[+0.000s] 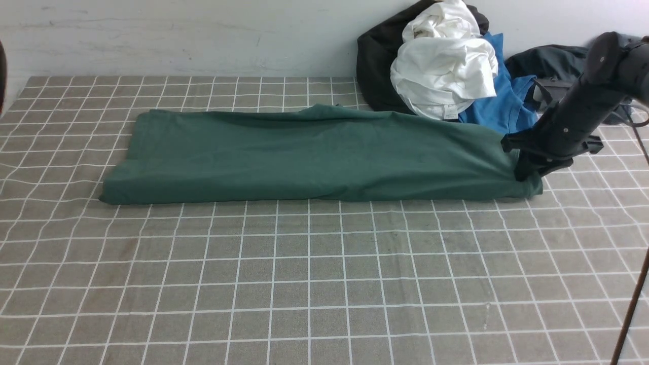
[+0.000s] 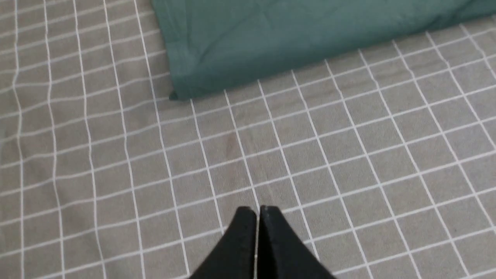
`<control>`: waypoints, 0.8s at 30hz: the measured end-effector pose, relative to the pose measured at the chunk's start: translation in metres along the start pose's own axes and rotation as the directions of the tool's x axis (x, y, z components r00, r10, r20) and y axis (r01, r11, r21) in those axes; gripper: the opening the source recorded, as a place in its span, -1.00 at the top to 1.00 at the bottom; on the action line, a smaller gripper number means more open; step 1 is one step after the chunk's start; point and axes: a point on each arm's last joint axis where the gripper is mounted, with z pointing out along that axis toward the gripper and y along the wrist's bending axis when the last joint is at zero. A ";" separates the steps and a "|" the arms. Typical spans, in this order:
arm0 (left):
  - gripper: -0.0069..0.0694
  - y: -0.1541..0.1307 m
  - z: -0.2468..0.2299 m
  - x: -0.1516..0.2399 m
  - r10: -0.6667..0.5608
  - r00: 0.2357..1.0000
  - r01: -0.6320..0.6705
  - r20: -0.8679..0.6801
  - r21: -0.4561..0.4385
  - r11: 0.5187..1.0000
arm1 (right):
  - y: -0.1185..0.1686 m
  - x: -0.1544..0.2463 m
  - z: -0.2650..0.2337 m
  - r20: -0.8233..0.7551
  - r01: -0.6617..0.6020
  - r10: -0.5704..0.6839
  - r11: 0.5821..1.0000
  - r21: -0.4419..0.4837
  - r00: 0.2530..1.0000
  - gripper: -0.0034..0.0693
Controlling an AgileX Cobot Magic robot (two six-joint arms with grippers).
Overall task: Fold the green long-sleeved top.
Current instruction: Use the right arm to clamp the right edge of the fabric, then use the right arm to drag the right edge of the fabric to the left and folds it over the left edge
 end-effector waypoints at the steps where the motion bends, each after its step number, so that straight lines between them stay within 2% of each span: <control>1: 0.84 0.001 0.004 0.003 -0.007 1.000 0.007 -0.013 -0.002 1.000 | -0.001 0.000 0.000 0.005 -0.006 0.006 1.000 0.016 1.000 0.12; 2: 0.84 0.001 0.004 0.003 -0.008 1.000 0.008 -0.013 -0.003 1.000 | -0.001 0.000 0.000 0.005 -0.006 0.006 1.000 0.016 1.000 0.12; 3: 0.84 0.002 0.008 0.006 -0.016 1.000 0.016 -0.020 -0.006 1.000 | -0.003 -0.002 0.001 0.019 -0.024 0.023 0.999 0.032 1.000 -0.10; 4: 0.84 0.002 0.010 0.007 -0.021 1.000 0.021 -0.019 -0.009 1.000 | -0.004 -0.002 0.001 0.023 -0.038 0.037 0.999 0.038 0.999 -0.19; 5: 0.84 0.003 0.013 0.008 -0.023 1.000 0.022 -0.010 -0.017 1.000 | -0.004 -0.002 0.005 0.027 -0.065 0.064 0.997 0.040 0.998 -0.36; 7: 0.84 0.004 0.014 0.007 -0.025 1.000 0.025 0.005 -0.025 0.999 | -0.005 -0.001 0.011 0.021 -0.086 0.085 0.996 0.030 0.996 -0.51; 8: 0.84 0.005 0.015 0.006 -0.029 0.999 0.029 0.017 -0.031 0.999 | -0.004 -0.001 0.015 0.016 -0.098 0.097 0.995 0.017 0.995 -0.58; 11: 0.84 0.005 0.015 0.006 -0.030 0.999 0.031 0.027 -0.037 0.999 | -0.002 -0.002 0.016 0.020 -0.117 0.117 0.993 -0.012 0.993 -0.57; 16: 0.84 0.006 0.015 0.005 -0.029 0.999 0.030 0.031 -0.041 0.999 | 0.002 -0.002 0.014 0.007 -0.122 0.123 0.989 -0.079 0.992 0.12; 17: 0.84 0.006 0.015 0.005 -0.029 0.999 0.030 0.031 -0.041 0.999 | 0.003 0.000 0.013 -0.004 -0.112 0.112 0.990 -0.089 0.994 0.42; 19: 0.84 0.006 0.015 0.005 -0.029 0.999 0.030 0.031 -0.041 0.999 | 0.005 0.001 0.003 -0.011 -0.077 0.076 0.992 -0.098 0.997 0.72; 21: 0.84 0.006 0.015 0.005 -0.029 0.999 0.030 0.031 -0.041 0.999 | 0.007 -0.001 -0.018 0.011 -0.047 0.049 0.994 -0.100 0.999 0.82; 24: 0.84 0.005 0.015 0.007 -0.029 0.999 0.030 0.014 -0.033 0.999 | 0.003 -0.004 -0.069 0.107 -0.020 0.028 0.997 -0.079 0.994 0.84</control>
